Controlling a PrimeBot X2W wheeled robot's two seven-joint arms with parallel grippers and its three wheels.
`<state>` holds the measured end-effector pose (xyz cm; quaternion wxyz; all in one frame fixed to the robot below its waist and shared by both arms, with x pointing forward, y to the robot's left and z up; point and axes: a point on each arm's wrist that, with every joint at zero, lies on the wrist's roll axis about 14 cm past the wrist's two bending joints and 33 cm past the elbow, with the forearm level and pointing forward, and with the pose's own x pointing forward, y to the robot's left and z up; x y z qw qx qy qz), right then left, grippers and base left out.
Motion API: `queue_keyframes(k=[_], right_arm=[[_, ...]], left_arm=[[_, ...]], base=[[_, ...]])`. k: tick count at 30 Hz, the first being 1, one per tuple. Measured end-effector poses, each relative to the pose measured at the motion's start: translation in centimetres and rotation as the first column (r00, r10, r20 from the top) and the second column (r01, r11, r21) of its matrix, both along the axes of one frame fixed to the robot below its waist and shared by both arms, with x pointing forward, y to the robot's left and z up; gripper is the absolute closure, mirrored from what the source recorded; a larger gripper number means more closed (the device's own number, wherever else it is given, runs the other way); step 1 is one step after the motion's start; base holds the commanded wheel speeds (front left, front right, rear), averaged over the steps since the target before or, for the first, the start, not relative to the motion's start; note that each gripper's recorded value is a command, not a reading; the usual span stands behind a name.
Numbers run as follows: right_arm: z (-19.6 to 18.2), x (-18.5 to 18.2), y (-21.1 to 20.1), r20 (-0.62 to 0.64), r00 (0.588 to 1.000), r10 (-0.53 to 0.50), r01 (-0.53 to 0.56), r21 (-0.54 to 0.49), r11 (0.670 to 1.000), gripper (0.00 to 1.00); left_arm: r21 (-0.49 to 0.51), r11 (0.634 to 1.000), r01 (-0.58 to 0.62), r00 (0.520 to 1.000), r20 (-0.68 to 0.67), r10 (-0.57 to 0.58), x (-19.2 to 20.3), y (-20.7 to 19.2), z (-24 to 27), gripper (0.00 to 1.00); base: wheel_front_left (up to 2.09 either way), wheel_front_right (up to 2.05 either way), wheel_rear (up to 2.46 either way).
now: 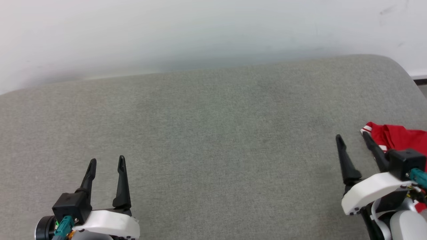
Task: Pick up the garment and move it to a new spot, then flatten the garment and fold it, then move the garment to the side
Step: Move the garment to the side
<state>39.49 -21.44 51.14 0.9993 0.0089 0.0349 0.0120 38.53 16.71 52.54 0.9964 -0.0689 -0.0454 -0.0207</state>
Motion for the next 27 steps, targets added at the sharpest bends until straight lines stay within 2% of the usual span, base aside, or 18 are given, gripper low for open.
queue_keyframes(k=[4, 10, 18, 27], right_arm=[[1.3, -0.8, 2.3, 0.04, 0.998, 0.056, -0.057, 0.011, 0.998, 0.0], [2.6, -2.6, 3.1, 0.068, 0.995, 0.068, -0.069, 0.014, 0.997, 0.0], [3.6, -4.5, 3.4, 0.095, 0.994, 0.06, -0.063, 0.035, 0.997, 0.0], [4.0, -4.6, 3.7, 0.102, 0.993, 0.061, -0.066, 0.044, 0.997, 0.0]], left_arm=[[0.046, 0.999, -0.014, 1.0, -0.002, 0.014, -1.2, 1.0, 0.0, 0.0], [0.091, 0.996, 0.0, 1.0, -0.009, 0.001, -2.3, 0.9, 0.2, 0.0], [0.092, 0.996, -0.024, 0.999, -0.027, 0.026, -3.3, 1.1, -0.2, 0.0], [0.093, 0.995, -0.034, 0.999, -0.024, 0.036, -3.5, 1.4, -0.1, 0.0]], base=[[0.0, 0.0, 0.0], [0.0, 0.0, 0.0], [0.0, 0.0, 0.0], [0.0, 0.0, 0.0]])
